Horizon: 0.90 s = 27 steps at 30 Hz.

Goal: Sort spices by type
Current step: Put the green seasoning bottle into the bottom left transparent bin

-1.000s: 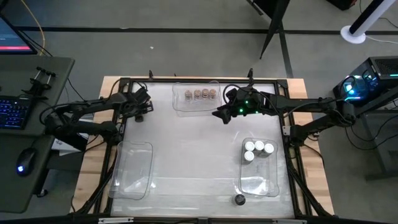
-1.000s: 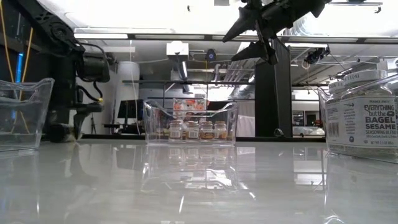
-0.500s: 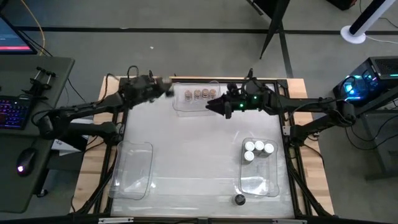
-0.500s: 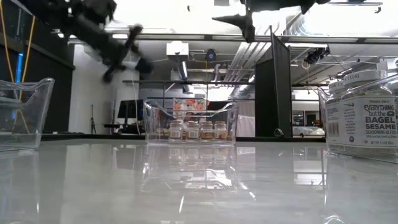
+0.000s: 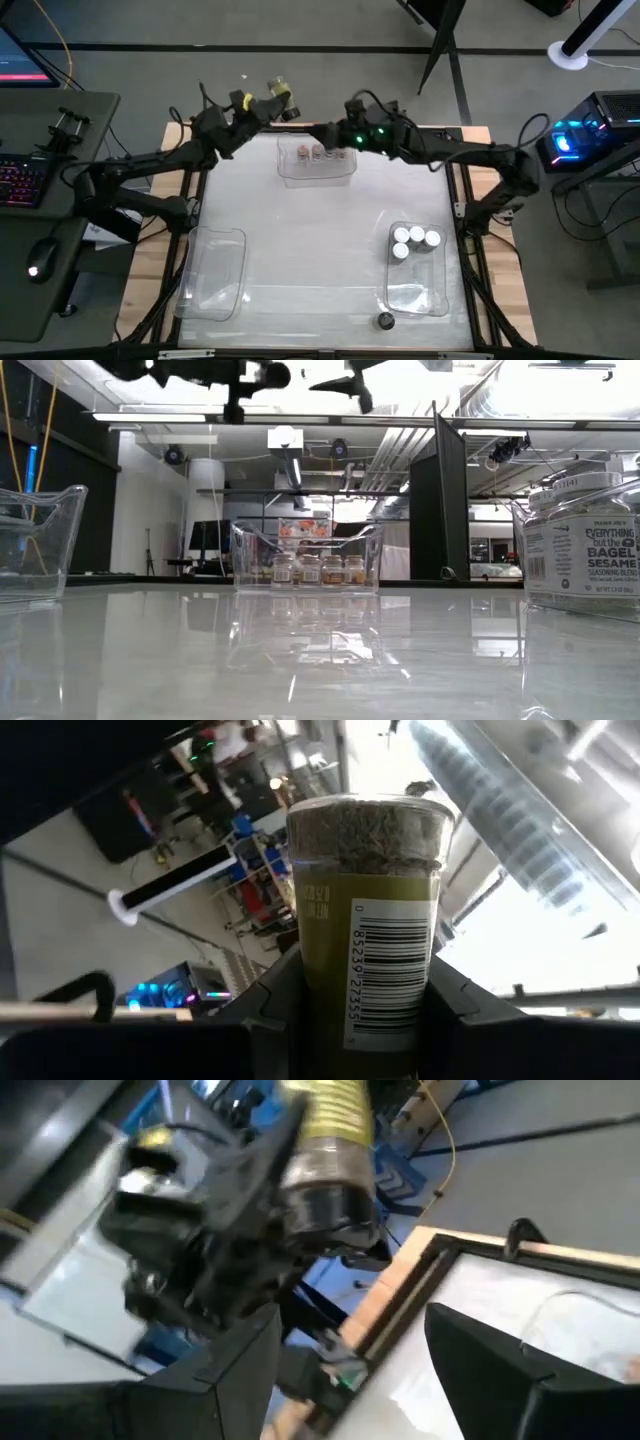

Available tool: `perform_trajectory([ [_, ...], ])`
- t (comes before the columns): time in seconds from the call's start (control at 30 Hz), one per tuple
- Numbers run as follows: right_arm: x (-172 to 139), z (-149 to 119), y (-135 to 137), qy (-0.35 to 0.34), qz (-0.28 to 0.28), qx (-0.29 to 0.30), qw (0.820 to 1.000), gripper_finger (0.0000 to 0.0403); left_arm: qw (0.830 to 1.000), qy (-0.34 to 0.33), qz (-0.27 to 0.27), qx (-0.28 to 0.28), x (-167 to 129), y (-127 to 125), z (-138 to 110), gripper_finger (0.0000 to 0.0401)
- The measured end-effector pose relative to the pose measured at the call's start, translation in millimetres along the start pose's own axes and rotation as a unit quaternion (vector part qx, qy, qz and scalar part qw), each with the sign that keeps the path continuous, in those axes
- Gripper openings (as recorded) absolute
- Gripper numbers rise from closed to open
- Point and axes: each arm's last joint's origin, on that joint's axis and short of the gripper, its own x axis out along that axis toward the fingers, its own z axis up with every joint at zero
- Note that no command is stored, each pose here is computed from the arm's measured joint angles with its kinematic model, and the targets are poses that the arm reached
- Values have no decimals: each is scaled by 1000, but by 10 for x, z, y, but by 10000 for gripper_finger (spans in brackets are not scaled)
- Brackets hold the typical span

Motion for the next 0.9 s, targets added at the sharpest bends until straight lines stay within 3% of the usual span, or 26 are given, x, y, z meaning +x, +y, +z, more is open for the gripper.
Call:
perform_trajectory([
  [0.13,181,118,89,-15,29,54,998,246,1000,-12,-18,13,94,-145,62,90],
  [0.23,244,189,223,-30,67,57,996,246,999,-16,-29,11,117,-214,98,90],
  [0.7,321,276,227,-51,57,73,994,246,996,-11,-80,-45,117,-322,150,90],
  [0.9,313,321,264,-64,90,86,990,246,996,6,-72,-42,123,-305,116,90],
])
